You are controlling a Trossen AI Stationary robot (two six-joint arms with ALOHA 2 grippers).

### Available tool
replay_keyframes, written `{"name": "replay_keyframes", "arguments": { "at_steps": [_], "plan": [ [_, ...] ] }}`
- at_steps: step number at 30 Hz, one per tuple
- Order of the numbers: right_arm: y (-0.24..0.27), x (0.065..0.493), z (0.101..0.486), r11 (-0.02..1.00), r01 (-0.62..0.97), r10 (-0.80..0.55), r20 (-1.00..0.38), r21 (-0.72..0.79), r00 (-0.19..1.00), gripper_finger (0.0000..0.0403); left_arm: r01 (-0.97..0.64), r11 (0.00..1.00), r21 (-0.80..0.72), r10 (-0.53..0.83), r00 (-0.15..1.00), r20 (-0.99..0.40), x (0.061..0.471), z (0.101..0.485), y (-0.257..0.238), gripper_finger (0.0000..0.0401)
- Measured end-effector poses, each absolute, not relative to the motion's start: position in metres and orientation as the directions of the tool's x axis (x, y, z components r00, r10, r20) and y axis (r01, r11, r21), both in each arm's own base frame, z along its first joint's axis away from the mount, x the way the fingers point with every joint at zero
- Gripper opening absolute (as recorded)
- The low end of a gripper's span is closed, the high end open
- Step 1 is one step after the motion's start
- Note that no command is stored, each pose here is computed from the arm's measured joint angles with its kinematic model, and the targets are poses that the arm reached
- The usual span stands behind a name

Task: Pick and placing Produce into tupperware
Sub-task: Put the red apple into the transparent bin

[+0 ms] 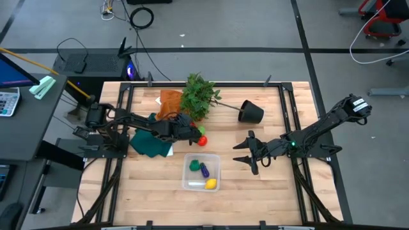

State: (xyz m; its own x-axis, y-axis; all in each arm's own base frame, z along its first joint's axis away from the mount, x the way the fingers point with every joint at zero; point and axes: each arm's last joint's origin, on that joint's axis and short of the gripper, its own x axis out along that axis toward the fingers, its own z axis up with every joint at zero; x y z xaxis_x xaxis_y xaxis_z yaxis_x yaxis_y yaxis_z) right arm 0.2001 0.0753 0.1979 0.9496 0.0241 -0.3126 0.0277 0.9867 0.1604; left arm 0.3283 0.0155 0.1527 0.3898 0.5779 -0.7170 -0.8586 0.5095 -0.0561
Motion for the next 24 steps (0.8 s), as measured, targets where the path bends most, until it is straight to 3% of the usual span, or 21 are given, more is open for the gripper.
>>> {"name": "replay_keyframes", "arguments": {
  "at_steps": [24],
  "plan": [
    [0.075, 0.2, 0.198, 0.987, 0.028, 0.024, -0.313, 0.161, 0.95, 0.0195, -0.874, 0.484, -0.036, 0.614, 0.369, -0.697, 0.337, 0.13, 0.017, 0.0394]
  ]
}}
